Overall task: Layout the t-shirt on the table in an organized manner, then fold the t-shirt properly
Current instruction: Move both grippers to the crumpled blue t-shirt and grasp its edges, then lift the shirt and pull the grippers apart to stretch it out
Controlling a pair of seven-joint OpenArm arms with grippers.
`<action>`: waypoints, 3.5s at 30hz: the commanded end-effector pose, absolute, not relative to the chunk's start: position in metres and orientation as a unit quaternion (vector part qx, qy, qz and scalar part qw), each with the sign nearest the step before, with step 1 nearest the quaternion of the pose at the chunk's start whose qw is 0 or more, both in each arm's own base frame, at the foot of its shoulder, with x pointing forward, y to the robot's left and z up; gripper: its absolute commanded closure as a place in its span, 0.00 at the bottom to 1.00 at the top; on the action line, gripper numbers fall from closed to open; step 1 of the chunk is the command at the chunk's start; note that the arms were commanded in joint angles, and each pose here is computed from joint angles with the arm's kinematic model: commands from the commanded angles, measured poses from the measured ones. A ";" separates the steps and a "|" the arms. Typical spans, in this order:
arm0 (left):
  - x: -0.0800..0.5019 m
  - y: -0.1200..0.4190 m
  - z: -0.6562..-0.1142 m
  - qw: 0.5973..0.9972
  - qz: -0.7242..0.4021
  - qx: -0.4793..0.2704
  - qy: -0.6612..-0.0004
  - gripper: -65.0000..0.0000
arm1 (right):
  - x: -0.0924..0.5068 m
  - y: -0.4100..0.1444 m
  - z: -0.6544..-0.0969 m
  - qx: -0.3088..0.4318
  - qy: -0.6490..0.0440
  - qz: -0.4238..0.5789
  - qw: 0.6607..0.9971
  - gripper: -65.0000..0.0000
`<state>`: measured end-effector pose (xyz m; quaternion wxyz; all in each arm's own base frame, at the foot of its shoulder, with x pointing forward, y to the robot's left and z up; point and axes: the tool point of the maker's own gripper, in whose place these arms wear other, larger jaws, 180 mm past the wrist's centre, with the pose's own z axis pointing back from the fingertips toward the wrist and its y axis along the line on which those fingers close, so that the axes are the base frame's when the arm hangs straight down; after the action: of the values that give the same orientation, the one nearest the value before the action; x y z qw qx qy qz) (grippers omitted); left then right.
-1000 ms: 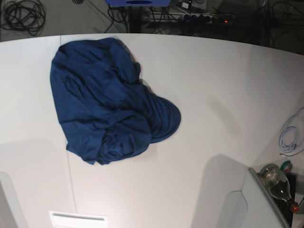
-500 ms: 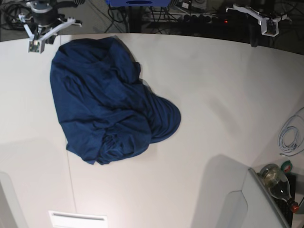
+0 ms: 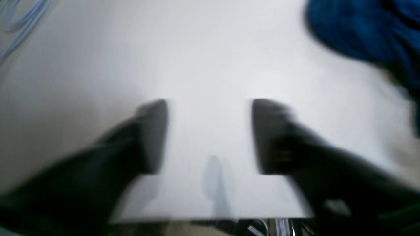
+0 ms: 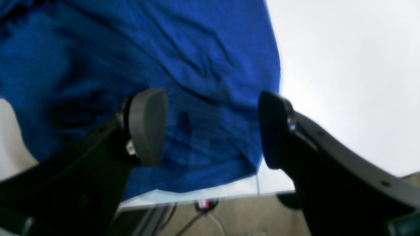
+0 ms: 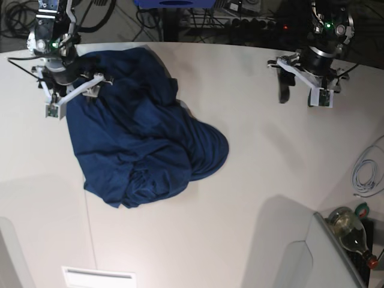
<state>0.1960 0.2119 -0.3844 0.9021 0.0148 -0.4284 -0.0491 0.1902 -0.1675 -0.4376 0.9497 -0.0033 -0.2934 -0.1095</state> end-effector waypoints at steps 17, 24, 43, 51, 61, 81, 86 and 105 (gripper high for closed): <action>0.174 0.113 -0.449 0.914 -0.136 -0.145 -0.355 0.90 | 0.177 -0.206 -0.485 -0.028 -0.234 -0.167 0.957 0.66; 0.155 0.039 -0.453 0.893 -0.229 -0.201 -0.332 1.00 | 0.179 -0.208 -0.482 -0.029 -0.239 -0.168 0.956 1.00; 0.120 -0.077 -0.457 0.854 -0.321 -0.276 -0.301 0.19 | 0.182 -0.222 -0.469 -0.048 -0.255 -0.156 0.953 1.00; 0.135 -0.083 -0.470 0.862 -0.273 -0.321 -0.282 0.17 | 0.178 -0.221 -0.471 -0.048 -0.251 -0.153 0.955 1.00; 0.175 -0.071 -0.471 0.854 -0.306 -0.294 -0.301 1.00 | 0.181 -0.222 -0.464 -0.044 -0.259 -0.115 0.958 1.00; 0.312 -0.015 -0.276 0.740 -0.378 -0.148 -0.536 1.00 | 0.319 -0.216 -0.290 -0.076 -0.504 0.037 0.860 1.00; 0.346 -0.015 -0.242 0.726 -0.345 -0.131 -0.580 1.00 | 0.345 -0.226 -0.255 -0.094 -0.543 0.041 0.833 1.00; 0.244 0.062 -0.350 0.831 -0.264 -0.123 -0.474 1.00 | 0.189 -0.302 -0.345 -0.162 -0.382 -0.077 0.907 1.00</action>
<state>0.2395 0.0623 -0.3572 0.8371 -0.1230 -0.4619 -0.2662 0.1827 -0.2981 -0.3563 0.9160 -0.1520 -0.3622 -0.0817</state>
